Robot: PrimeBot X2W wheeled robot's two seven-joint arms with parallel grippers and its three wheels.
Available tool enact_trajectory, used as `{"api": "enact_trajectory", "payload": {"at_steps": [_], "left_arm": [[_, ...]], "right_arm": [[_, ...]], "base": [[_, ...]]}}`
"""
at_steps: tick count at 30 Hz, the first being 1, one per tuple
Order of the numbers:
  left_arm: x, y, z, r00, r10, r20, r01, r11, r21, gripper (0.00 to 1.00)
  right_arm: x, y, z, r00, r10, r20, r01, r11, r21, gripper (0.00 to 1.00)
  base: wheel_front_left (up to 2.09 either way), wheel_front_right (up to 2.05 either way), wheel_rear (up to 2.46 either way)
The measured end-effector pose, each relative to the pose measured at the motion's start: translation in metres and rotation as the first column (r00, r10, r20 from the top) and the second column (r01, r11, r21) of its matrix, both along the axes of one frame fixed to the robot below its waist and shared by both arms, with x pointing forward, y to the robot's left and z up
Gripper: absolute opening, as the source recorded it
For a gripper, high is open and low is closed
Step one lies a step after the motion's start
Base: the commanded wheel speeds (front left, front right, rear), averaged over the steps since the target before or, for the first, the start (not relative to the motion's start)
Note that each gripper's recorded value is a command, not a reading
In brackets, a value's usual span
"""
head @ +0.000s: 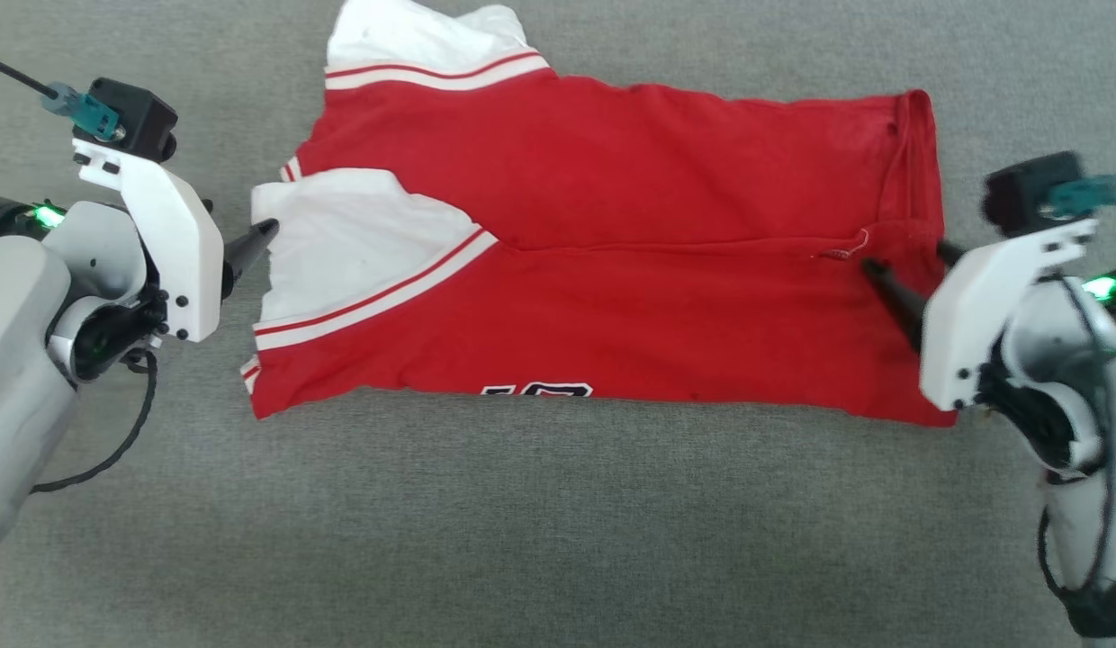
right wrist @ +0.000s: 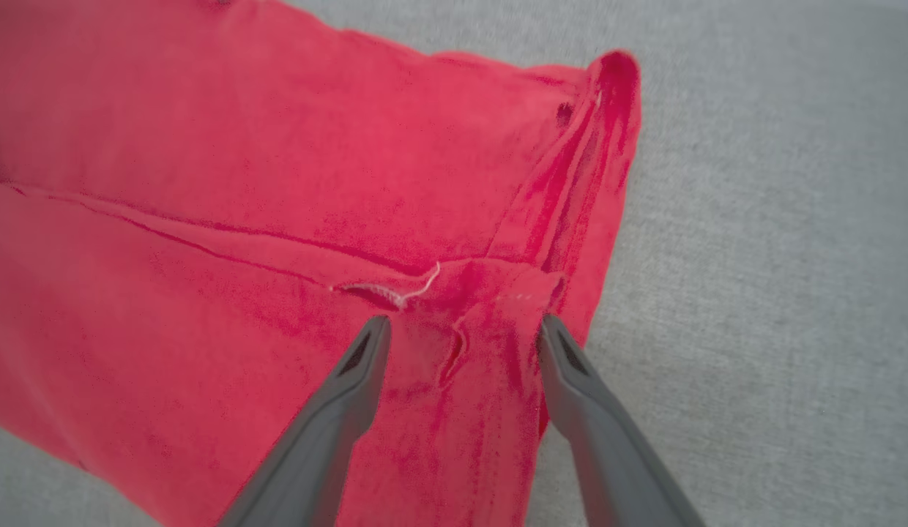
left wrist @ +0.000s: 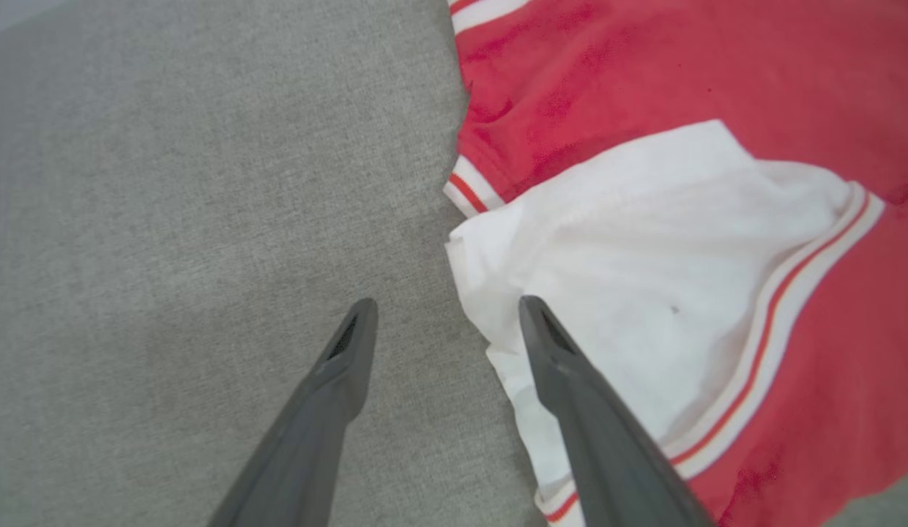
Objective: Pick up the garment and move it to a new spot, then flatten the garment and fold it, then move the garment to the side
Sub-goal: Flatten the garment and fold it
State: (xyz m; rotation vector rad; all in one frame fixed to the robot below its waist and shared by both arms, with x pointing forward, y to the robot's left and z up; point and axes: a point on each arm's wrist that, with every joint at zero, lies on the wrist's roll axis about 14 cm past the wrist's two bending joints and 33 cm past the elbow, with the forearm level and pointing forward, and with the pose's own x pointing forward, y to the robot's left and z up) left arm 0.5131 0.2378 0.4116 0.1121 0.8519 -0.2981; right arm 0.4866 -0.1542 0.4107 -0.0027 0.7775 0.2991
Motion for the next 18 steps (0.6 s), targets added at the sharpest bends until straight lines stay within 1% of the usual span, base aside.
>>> {"api": "enact_trajectory", "payload": {"at_steps": [2, 4, 7, 9, 11, 18], "left_arm": [[-0.001, 0.004, 0.008, 1.0, 0.005, 0.015, -0.005, 1.0, 0.009, 1.0], [-0.009, 0.005, 0.017, 1.0, 0.015, 0.022, -0.015, 1.0, 0.002, 1.0], [-0.022, 0.005, 0.02, 1.0, 0.023, 0.013, -0.023, 1.0, -0.002, 1.0], [-0.031, 0.007, 0.02, 0.999, 0.036, 0.003, -0.036, 0.999, -0.004, 1.0], [-0.042, 0.004, 0.015, 0.999, 0.039, -0.025, -0.039, 0.999, -0.006, 1.0], [-0.076, -0.012, -0.003, 0.991, 0.047, -0.125, -0.051, 0.998, -0.034, 1.0]], "right_arm": [[0.005, -0.002, 0.012, 0.998, -0.025, 0.059, 0.023, 0.999, 0.025, 1.0], [0.009, -0.003, 0.032, 0.988, -0.054, 0.146, 0.045, 0.997, 0.064, 1.0], [0.013, -0.004, 0.055, 0.963, -0.088, 0.253, 0.064, 0.993, 0.1, 1.0], [0.017, -0.006, 0.072, 0.936, -0.123, 0.33, 0.083, 0.988, 0.131, 1.0], [0.017, -0.008, 0.083, 0.91, -0.143, 0.388, 0.095, 0.985, 0.142, 1.0], [0.013, -0.011, 0.114, 0.82, -0.207, 0.534, 0.111, 0.972, 0.206, 1.0]], "base": [[0.0, 0.0, 0.0], [0.0, 0.0, 0.0], [0.0, 0.0, 0.0], [0.0, 0.0, 0.0], [0.0, 0.0, 0.0], [0.0, 0.0, 0.0]]}}
